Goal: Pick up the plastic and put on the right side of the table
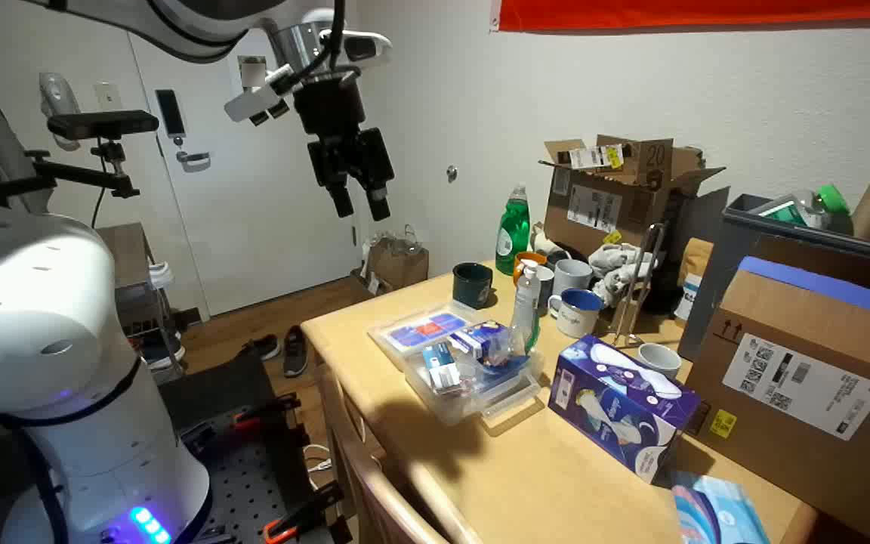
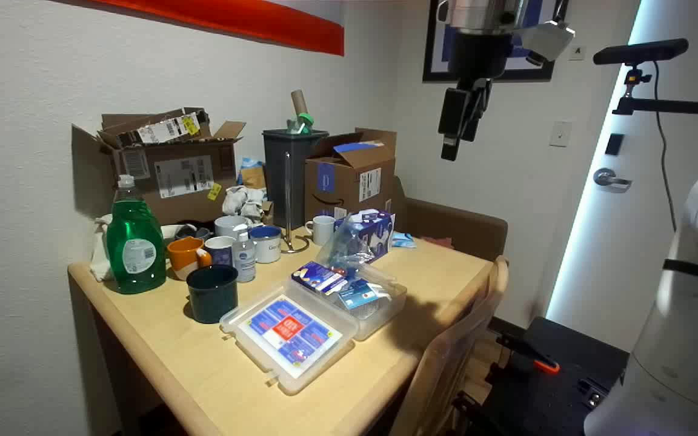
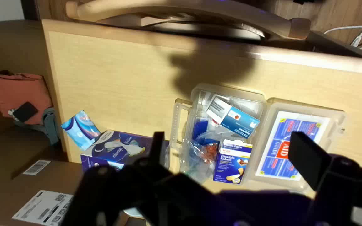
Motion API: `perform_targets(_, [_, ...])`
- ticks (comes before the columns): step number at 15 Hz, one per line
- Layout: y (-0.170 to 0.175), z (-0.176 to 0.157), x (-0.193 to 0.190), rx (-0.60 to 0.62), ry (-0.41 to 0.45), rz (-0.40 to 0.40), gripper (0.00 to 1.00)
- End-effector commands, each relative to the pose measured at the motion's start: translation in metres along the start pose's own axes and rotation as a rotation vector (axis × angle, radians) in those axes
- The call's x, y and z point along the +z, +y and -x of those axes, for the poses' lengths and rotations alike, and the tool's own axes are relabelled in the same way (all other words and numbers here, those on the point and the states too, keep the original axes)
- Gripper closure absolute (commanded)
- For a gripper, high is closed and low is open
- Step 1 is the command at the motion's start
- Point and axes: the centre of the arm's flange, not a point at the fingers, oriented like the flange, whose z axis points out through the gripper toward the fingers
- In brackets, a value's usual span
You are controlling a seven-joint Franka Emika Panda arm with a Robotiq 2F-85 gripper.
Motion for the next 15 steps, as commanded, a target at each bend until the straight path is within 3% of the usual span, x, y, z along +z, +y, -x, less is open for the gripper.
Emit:
perform_targets(1, [0.0, 0.0, 0.0, 0.0, 0.0, 0.0, 0.0])
perform_targets(7, [0.002, -0.009, 0.007, -0.005, 0.013, 0.005, 0.0])
perform_targets(15, [-0.003, -0.044, 0.052, -0.012, 0.092, -0.016, 0.0])
